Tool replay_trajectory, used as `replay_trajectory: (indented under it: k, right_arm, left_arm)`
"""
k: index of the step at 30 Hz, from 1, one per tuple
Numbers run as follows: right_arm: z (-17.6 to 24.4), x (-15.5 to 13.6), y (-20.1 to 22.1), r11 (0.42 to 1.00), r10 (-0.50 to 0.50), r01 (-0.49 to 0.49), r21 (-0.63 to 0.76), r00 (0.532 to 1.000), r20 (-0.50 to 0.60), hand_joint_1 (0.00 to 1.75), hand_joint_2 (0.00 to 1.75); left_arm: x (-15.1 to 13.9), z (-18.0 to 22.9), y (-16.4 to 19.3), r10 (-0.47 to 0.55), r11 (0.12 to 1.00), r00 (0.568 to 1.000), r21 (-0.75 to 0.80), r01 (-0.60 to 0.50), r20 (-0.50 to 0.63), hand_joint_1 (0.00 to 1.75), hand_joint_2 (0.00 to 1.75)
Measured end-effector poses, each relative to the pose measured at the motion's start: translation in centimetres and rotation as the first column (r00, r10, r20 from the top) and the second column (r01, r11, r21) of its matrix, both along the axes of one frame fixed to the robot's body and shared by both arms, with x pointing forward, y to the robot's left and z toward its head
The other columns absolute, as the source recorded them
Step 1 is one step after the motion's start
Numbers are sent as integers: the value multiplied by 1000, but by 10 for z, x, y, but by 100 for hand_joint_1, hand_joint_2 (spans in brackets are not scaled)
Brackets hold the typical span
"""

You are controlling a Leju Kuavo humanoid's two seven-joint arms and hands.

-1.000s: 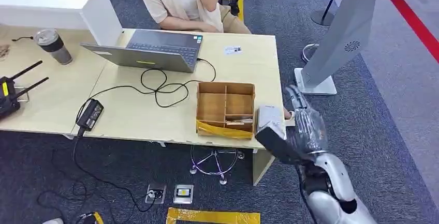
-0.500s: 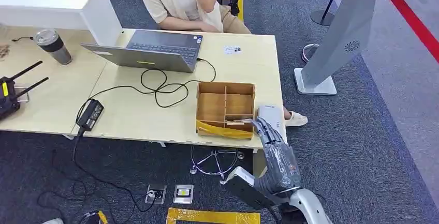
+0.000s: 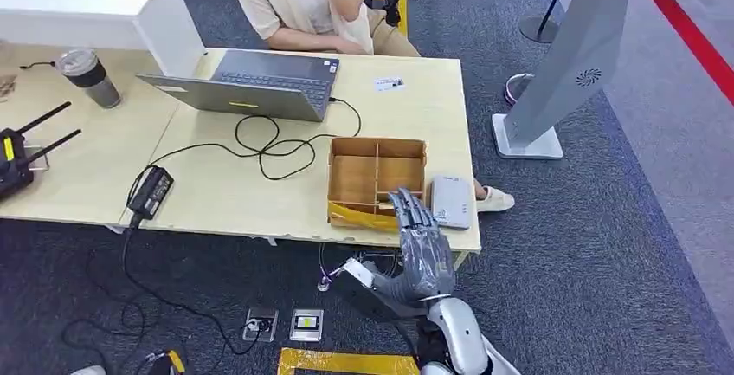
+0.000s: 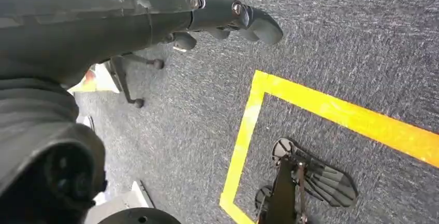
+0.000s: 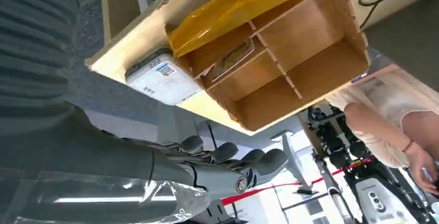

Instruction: Pass the card to the sensor for recognition and then transmit it.

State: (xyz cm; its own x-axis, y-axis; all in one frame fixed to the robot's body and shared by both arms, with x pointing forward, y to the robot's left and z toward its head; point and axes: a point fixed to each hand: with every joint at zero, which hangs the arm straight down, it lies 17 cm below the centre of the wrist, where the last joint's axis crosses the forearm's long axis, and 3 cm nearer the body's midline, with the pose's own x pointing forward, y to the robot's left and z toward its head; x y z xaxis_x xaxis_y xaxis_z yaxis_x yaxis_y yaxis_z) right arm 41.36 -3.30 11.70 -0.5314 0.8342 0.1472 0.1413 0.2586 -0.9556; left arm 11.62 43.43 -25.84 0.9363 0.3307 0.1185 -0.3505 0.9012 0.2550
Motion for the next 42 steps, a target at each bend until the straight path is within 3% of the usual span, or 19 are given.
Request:
replay_trajectory:
  k: [10, 25, 38, 42]
  right_arm:
    - [-24, 14, 26, 997, -6, 5, -75, 1000, -16, 0, 175]
    - [-25, 24, 56, 990, 32, -30, -139, 999, 11, 0, 175]
    - [-30, 31, 62, 985, 34, -35, -168, 999, -8, 0, 175]
    - [-18, 51, 54, 982, 36, -33, -183, 999, 13, 0, 175]
  left_arm:
    - [-3, 0, 2, -19, 1000, 1000, 0, 19, -21, 0, 0]
    - [-8, 1, 8, -25, 1000, 999, 14, 26, -47, 0, 0]
    - [-7, 2, 9, -33, 999, 998, 7, 34, -46, 0, 0]
    - [-6, 2, 8, -42, 999, 998, 4, 42, -39, 0, 0]
